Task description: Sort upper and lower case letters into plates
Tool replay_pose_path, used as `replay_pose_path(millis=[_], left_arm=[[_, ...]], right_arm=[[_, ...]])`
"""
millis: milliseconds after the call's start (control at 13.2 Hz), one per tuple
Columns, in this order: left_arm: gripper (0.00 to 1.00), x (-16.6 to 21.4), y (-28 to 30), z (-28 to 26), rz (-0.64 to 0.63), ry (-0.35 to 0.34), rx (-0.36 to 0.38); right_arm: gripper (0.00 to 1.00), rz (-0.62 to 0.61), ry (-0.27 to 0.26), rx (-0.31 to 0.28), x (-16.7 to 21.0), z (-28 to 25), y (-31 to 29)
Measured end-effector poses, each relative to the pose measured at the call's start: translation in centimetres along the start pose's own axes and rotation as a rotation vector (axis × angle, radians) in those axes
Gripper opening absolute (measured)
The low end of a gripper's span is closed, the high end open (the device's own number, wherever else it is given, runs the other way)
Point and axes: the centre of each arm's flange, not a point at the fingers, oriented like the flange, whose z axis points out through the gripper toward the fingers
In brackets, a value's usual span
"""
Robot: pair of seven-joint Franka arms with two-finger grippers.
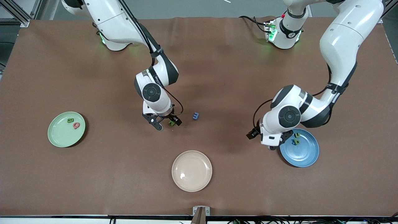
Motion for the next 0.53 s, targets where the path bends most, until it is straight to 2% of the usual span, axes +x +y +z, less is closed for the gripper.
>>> replay_pose_path(millis=[531], left_arm=[[0.96,-5.8,3.7,1.2,-0.109,-0.047,-0.065]], right_arm=[[0.96,0.004,0.005,-0.014,0.7,2.1,-0.7]])
